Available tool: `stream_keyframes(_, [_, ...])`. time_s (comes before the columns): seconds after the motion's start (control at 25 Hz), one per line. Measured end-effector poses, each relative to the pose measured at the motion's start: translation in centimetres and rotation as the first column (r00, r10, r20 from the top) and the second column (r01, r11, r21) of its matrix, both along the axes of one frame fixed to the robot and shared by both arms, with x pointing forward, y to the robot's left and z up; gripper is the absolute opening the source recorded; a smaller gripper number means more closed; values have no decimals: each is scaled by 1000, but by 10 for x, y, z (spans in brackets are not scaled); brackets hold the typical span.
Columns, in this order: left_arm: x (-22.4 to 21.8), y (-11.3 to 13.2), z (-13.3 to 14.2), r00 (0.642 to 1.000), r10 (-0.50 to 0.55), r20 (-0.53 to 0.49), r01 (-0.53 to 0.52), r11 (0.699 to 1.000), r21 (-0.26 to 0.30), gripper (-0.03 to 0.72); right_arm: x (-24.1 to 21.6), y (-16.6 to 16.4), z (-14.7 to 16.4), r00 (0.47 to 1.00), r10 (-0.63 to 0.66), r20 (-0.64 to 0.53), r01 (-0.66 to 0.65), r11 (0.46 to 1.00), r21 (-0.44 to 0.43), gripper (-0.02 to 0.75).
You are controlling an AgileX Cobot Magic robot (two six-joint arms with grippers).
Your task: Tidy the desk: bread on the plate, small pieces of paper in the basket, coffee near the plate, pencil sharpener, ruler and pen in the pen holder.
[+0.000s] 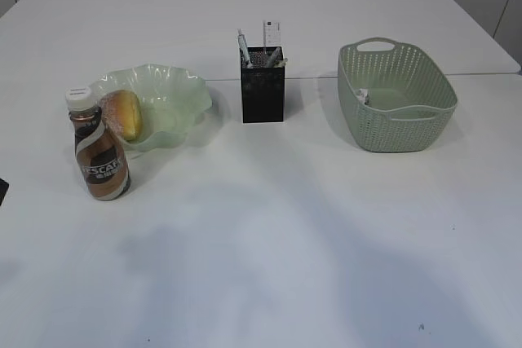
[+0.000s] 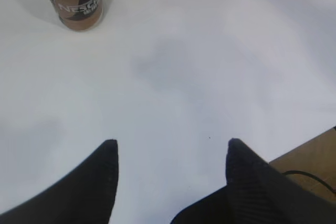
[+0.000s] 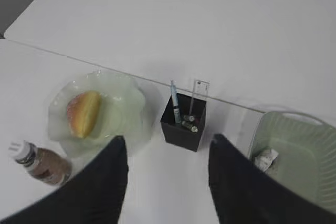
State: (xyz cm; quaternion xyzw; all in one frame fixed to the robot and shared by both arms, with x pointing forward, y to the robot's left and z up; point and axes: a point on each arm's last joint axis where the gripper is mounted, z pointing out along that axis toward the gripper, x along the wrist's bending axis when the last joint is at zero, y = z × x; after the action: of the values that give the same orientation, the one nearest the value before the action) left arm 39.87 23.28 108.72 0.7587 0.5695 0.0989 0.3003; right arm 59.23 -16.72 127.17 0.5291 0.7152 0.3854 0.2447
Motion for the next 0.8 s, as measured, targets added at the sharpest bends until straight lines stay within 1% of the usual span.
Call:
stream_keyframes(0.08, [-1,0,-1,1000,-4,-17,4,1000,5,456,-12,-2,2,999,19,-25,-19,1000,11,425])
stream_keyframes(0.2, [-3,0,-2,999,-9,-39,9,1000,12,456,-21,-5,1,999,27,-43,-26,1000,5,450])
stream_keyframes(0.28, [-4,1,-3,999,-12,-51,13,1000,16,456,-27,-7,2,998,30,-48,-30,1000,1,453])
stream_keyframes(0.44, [-9,1,-5,994,-23,-107,27,999,32,456,-62,-16,9,996,76,-51,-77,997,-4,458])
stream_keyframes(0.52, [-12,2,-5,992,-28,-123,33,999,36,456,-92,-26,12,994,94,-51,-95,995,-13,458])
stream_keyframes(0.56, [-14,3,-4,992,-30,-126,35,999,37,456,-92,-26,12,994,94,-51,-95,995,-13,458])
stream_keyframes(0.72, [-33,8,6,995,-41,-86,44,999,26,455,-163,-52,15,994,104,-19,-105,994,-14,458])
stream_keyframes(0.76, [-40,11,10,997,-44,-65,46,999,20,455,-175,-57,13,994,105,-14,-106,994,-14,458])
stream_keyframes(0.8, [-48,13,14,998,-47,-39,47,999,13,456,-170,-55,1,993,105,-59,-106,994,-25,458])
